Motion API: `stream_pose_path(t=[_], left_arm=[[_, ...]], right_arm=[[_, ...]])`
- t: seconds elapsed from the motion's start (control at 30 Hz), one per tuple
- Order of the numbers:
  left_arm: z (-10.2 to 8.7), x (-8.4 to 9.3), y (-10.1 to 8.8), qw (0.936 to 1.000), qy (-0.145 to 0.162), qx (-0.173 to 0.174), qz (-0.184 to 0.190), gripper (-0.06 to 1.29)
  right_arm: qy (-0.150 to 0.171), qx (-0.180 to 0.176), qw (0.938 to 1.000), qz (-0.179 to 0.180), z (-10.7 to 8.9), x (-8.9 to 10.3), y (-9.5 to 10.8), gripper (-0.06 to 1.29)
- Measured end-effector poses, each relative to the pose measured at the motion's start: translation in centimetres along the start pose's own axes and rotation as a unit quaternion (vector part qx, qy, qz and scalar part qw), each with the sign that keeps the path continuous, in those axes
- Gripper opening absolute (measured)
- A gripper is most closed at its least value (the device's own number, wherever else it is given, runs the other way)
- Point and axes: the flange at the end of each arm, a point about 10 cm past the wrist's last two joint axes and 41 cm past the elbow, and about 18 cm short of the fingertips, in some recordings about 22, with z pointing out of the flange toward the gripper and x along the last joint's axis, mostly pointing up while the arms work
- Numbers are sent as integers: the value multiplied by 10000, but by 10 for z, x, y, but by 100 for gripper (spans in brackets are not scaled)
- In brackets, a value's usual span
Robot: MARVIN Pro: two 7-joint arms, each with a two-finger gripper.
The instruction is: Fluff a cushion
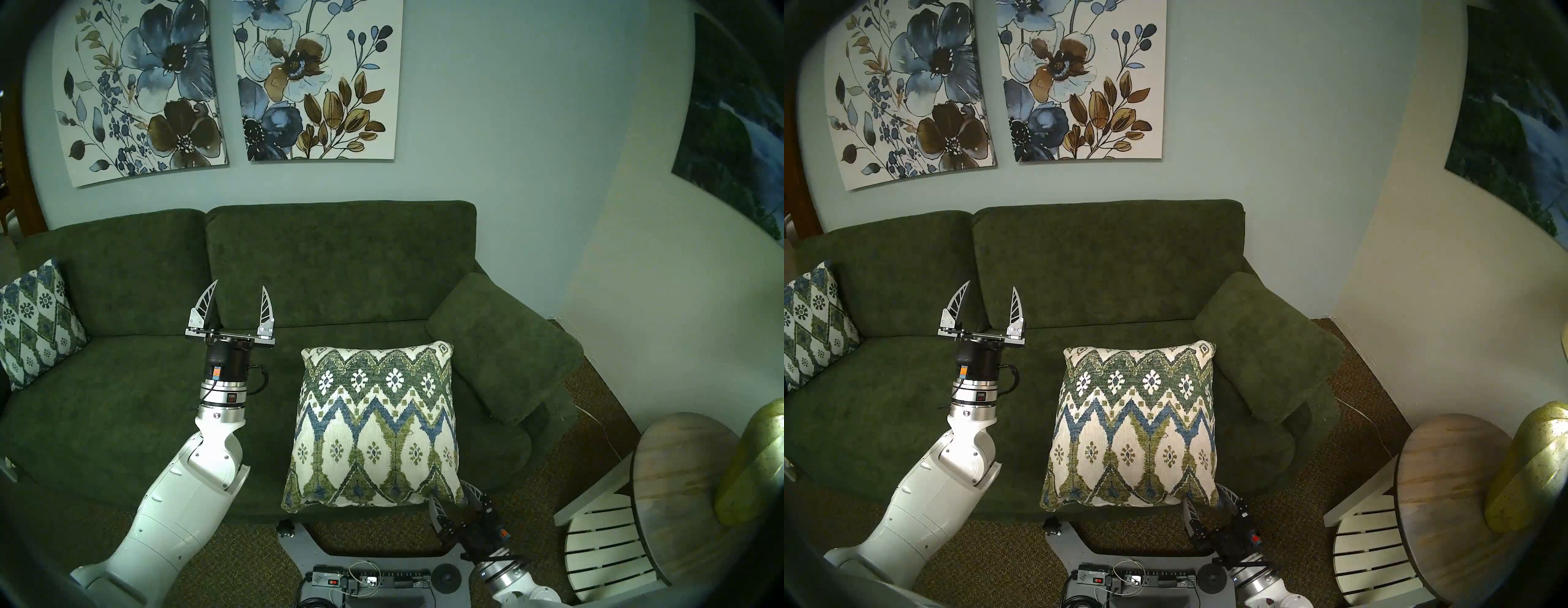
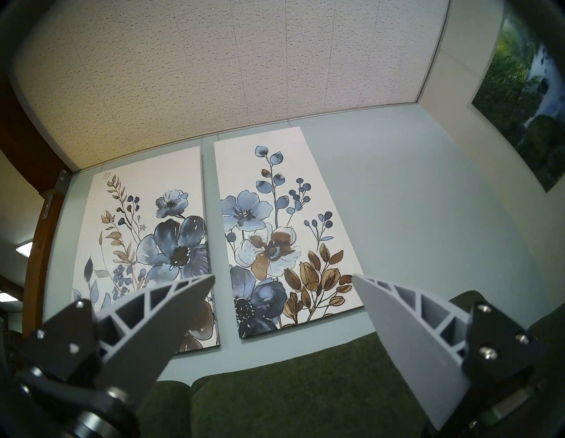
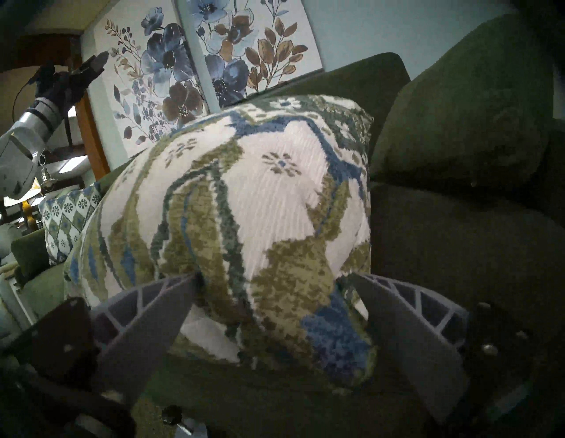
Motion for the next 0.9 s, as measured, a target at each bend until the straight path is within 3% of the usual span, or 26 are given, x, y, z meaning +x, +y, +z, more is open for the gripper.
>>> stream_pose_path(t=[0.17, 0.3, 0.57, 0.63, 0.7, 0.73, 0.9], left_arm=[[0, 0, 0, 10000, -1, -1, 0, 121], [0, 0, 0, 10000, -1, -1, 0, 121], [0, 0, 0, 10000, -1, -1, 0, 121], [0, 0, 0, 10000, -1, -1, 0, 121], [0, 0, 0, 10000, -1, -1, 0, 121], [0, 0, 0, 10000, -2, -2, 0, 121], [-1, 5, 2, 9999, 27, -71, -73, 121]], right_arm=[[470, 45, 9989, -53, 34, 21, 5, 124], [603, 68, 9982, 20, 47, 24, 0, 123], [277, 59, 9991, 321, 45, 1, -14, 123], [160, 23, 9991, 394, 41, -6, -17, 84], [100, -39, 9989, 452, 39, -11, -19, 20], [91, -71, 9988, 472, 39, -12, -20, 13], [126, -124, 9985, 511, 45, -13, -22, 15]])
